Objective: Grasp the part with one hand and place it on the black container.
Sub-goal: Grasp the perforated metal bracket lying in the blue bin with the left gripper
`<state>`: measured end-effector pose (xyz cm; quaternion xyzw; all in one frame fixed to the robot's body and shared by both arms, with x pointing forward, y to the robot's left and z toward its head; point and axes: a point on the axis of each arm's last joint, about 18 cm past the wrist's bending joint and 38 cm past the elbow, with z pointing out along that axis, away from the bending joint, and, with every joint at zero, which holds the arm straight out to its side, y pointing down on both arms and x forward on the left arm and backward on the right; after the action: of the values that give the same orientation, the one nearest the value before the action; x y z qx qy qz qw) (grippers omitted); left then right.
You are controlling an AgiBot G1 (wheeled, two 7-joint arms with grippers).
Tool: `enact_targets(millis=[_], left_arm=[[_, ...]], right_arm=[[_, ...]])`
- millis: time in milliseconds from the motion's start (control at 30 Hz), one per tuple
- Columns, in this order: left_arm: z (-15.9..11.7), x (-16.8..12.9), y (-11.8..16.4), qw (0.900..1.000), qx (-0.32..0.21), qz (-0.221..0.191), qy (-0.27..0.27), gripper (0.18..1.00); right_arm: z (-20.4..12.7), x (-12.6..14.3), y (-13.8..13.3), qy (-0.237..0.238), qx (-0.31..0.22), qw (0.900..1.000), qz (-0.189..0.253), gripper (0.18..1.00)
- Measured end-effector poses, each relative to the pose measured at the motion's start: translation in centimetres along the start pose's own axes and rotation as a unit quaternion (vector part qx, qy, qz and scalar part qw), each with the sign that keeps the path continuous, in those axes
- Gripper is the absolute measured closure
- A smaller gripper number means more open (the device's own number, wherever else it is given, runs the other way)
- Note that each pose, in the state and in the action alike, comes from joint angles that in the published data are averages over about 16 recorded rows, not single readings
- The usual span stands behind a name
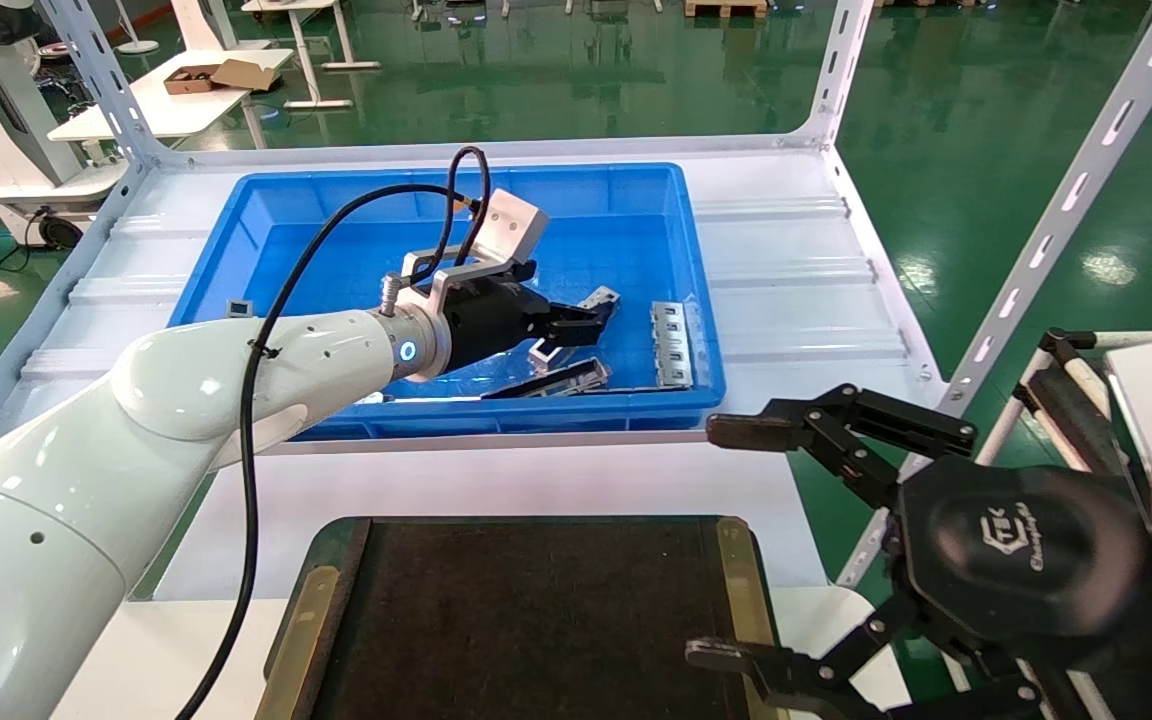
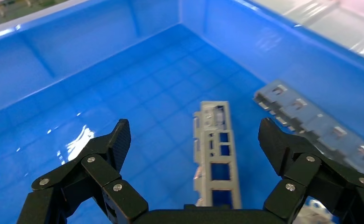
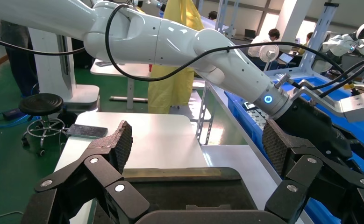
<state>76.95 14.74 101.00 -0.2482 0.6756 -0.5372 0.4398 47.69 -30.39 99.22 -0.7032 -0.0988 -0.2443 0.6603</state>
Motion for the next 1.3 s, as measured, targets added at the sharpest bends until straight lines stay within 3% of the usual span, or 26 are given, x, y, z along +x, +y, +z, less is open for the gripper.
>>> enact_targets(millis=[300,567,767,1300], left_arm=[[0.2,-0.3,1.2,0.9996,-0.017,-0.018,-0.012,0.204],[0.4,0.0,1.8,0.9993,-0.025,-0.026,-0.011,0.280],[0.4,0.1,2.0,0.9991,-0.027,-0.031,-0.010,0.375],[0.4,0.2,1.6,0.9990,-0.024,-0.036,-0.005,0.729]], right_arm=[[0.0,0.0,0.0,0.000,0.000,1.000,0.000,0.202],[0.0,0.0,0.0,0.000,0.000,1.000,0.000,0.268],[0.0,0.0,0.0,0.000,0.000,1.000,0.000,0.360],[0.0,0.0,0.0,0.000,0.000,1.000,0.000,0.734]])
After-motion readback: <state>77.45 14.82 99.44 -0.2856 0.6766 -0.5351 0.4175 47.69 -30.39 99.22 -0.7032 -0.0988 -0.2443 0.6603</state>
